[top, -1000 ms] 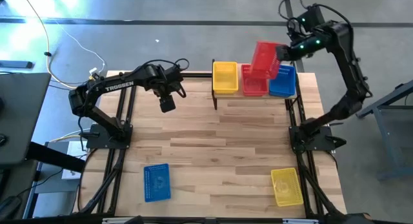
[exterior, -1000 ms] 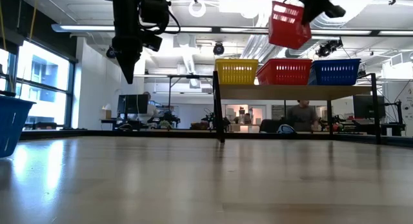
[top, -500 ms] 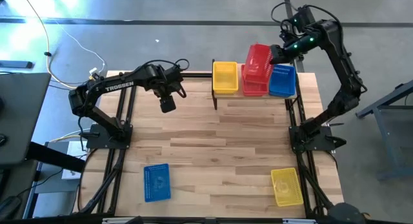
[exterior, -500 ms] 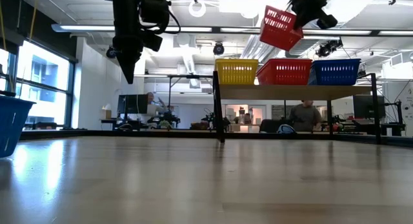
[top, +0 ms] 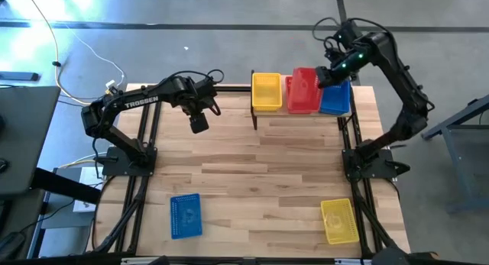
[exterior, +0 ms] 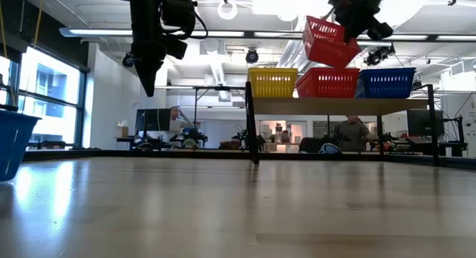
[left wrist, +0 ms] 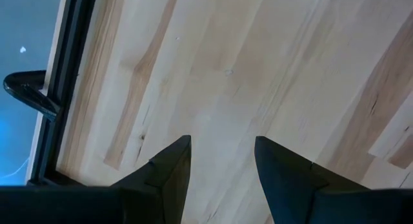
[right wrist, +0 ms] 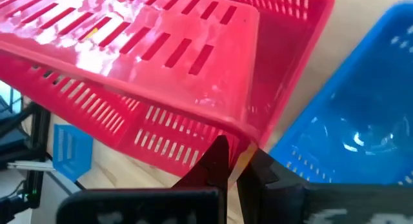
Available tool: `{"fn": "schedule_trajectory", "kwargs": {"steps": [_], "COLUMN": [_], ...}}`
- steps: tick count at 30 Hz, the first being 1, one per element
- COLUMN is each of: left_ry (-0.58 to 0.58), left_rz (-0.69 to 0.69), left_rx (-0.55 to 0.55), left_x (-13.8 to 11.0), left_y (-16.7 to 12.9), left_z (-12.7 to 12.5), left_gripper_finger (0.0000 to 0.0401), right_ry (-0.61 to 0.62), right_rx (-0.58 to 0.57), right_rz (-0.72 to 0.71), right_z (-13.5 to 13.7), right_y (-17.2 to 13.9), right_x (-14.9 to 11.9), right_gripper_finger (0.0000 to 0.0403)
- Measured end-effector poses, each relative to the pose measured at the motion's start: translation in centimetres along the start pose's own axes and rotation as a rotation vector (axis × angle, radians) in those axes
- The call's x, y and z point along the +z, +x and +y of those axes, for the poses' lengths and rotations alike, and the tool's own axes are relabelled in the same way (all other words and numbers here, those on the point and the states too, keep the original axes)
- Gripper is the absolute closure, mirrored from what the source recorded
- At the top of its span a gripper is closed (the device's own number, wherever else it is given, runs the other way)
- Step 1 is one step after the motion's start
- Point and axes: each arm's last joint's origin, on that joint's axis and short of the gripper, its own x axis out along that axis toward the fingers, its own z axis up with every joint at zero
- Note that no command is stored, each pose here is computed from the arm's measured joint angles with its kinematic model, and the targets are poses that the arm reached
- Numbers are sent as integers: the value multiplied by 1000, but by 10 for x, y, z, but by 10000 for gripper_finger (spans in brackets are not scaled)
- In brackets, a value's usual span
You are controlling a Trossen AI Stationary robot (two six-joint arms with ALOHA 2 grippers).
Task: Stack baskets on shelf by color
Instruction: Stack the red basket on the stacked red baskets on the shelf
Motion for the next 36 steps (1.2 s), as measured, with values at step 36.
{"fn": "schedule_trajectory", "kwargs": {"steps": [36], "left_ry": [-28], "left_rz": [-16], "left_rx": [3], "left_x": [2], "left_y": [0], "left_z": [0], "left_gripper_finger": [240], "right_ry": [6], "right_rx": [-109], "right_rz": [38], "right_z": [-11], "right_y": [14], "right_x": [-5], "right_gripper_finger": [317]}}
